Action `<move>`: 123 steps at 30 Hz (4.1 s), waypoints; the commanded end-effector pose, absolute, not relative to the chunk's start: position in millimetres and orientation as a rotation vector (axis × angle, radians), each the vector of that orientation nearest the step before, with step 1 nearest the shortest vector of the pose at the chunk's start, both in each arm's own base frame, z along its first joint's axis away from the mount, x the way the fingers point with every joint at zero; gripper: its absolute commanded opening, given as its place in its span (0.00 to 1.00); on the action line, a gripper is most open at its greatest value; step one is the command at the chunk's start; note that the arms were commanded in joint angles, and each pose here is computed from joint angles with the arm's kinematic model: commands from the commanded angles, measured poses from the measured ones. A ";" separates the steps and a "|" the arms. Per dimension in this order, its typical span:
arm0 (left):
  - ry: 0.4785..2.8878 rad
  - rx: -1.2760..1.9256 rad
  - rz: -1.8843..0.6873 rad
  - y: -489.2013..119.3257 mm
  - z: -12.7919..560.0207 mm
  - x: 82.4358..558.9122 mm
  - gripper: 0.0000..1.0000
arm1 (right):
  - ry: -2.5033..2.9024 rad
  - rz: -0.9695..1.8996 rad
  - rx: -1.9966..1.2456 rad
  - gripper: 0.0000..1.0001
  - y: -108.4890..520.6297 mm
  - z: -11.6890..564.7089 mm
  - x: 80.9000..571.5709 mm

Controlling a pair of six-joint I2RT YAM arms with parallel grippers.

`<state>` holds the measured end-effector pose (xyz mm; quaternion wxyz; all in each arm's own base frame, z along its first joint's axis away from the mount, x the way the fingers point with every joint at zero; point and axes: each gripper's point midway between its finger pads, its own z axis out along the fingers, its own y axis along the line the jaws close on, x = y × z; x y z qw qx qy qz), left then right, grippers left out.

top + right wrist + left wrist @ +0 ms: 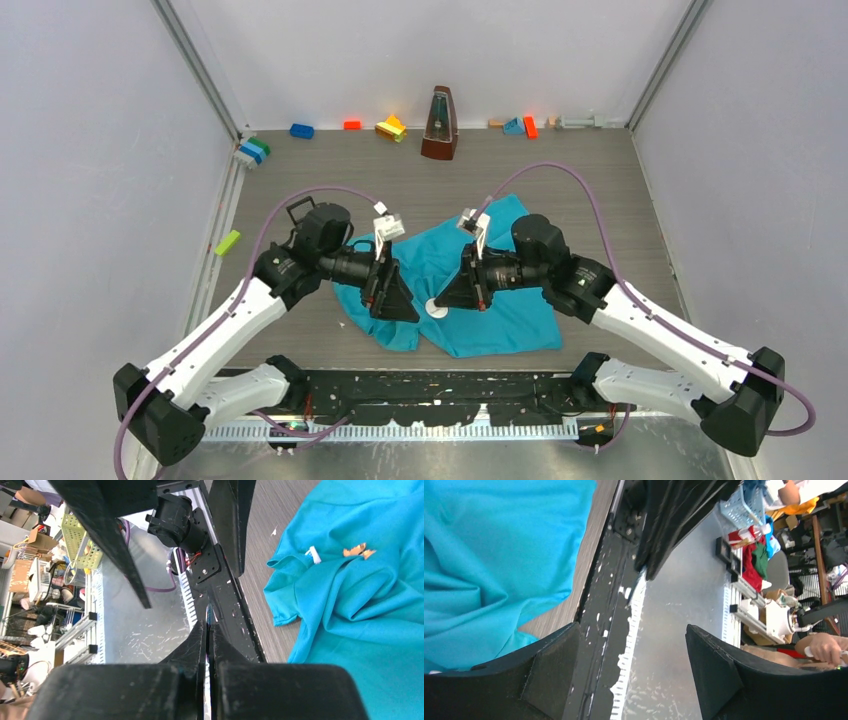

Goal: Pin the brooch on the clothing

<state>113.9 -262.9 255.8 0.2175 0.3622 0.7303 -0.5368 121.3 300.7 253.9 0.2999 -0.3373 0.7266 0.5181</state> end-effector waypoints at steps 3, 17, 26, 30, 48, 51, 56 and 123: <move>2.057 1.037 -1.492 -261.6 230.4 109.3 0.74 | 1.979 1.447 -0.897 0.01 303.9 272.8 112.6; 1.972 1.037 -1.723 -285.1 238.3 97.8 0.47 | 2.021 1.556 -0.941 0.01 315.4 277.5 105.7; 1.957 1.030 -1.777 -287.5 241.5 95.6 0.27 | 2.026 1.578 -0.971 0.01 315.8 274.1 101.9; 1.955 1.036 -1.791 -287.8 241.9 94.7 0.19 | 2.040 1.579 -0.984 0.01 314.9 270.6 100.2; 1.933 0.892 -1.470 -275.5 247.5 122.6 0.00 | 1.724 1.349 -0.409 0.53 276.2 321.3 156.6; 1.888 0.813 -1.380 -270.0 259.2 136.9 0.00 | 1.655 1.398 -0.340 0.55 274.0 326.4 157.9; 1.740 0.711 -1.329 -258.9 287.7 148.7 0.00 | 1.590 1.564 -0.354 0.62 285.7 328.4 145.0; 1.862 0.993 -1.590 -261.1 267.4 107.0 0.53 | 1.858 1.723 -0.871 0.01 314.6 286.6 100.7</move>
